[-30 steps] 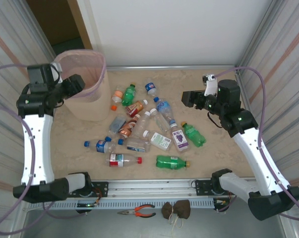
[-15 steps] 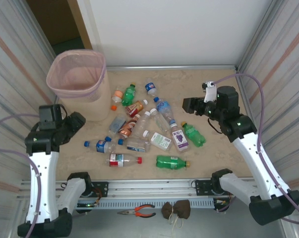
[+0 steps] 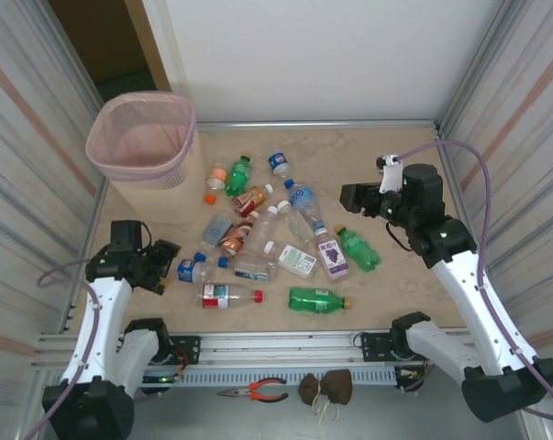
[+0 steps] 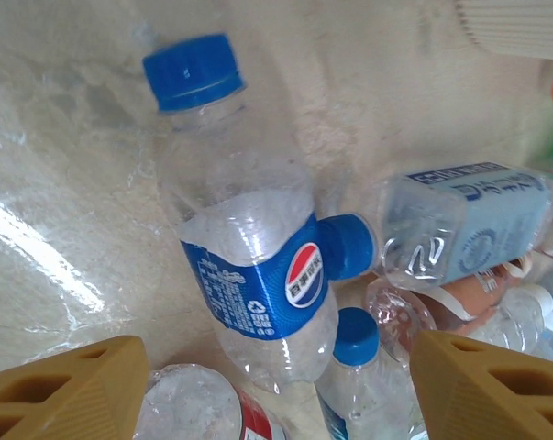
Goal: Put the plastic bottles in the bin
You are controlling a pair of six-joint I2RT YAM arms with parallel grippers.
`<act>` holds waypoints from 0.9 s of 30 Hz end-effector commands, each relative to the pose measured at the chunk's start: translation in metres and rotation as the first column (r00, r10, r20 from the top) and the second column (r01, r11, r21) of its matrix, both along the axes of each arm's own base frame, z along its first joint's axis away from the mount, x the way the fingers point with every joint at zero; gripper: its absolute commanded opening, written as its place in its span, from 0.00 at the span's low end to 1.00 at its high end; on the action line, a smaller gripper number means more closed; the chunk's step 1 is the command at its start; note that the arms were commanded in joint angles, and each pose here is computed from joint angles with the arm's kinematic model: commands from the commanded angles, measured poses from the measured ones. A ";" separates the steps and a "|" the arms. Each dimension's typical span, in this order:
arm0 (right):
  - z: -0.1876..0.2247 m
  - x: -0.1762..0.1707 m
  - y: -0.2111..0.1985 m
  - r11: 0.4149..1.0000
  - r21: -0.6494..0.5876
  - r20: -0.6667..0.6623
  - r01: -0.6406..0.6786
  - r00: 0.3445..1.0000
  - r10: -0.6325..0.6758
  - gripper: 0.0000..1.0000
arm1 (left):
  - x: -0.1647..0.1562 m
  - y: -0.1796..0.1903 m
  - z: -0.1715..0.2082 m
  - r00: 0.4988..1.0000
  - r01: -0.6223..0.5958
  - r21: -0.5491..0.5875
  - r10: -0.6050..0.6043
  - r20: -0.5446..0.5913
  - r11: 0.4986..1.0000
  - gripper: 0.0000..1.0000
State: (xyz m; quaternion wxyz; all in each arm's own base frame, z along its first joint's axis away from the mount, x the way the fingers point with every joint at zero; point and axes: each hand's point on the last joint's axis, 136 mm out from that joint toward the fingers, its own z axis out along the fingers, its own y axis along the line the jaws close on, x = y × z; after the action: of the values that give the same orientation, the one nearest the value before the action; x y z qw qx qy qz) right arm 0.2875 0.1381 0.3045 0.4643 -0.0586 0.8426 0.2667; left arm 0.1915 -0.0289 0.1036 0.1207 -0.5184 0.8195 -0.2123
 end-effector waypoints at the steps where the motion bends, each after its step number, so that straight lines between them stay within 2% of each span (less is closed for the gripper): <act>1: 0.003 -0.003 -0.004 1.000 -0.001 0.009 0.020 1.000 -0.020 0.70 | 0.003 -0.008 -0.010 0.995 -0.092 -0.096 0.089 -0.038 0.991 0.78; 7: 0.002 -0.003 -0.006 0.999 -0.006 0.008 0.034 0.999 -0.034 0.70 | 0.013 -0.016 -0.027 0.991 -0.128 -0.165 0.118 -0.068 0.978 0.74; 15: 0.003 -0.002 -0.010 0.998 -0.017 0.013 0.057 0.998 -0.056 0.70 | 0.031 -0.016 -0.035 0.990 -0.114 -0.160 0.098 -0.103 0.980 0.75; 27: 0.001 -0.004 -0.017 0.996 -0.042 0.022 0.081 0.997 -0.080 0.71 | 0.030 -0.016 -0.074 0.967 -0.124 -0.139 0.089 -0.237 0.982 0.77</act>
State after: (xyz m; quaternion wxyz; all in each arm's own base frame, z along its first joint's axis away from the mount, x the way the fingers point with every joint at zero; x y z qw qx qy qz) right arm 0.2884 0.1251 0.3073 0.4805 -0.0392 0.8430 0.2384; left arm 0.2187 -0.0441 0.0317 -0.0014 -0.5885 0.7813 -0.2077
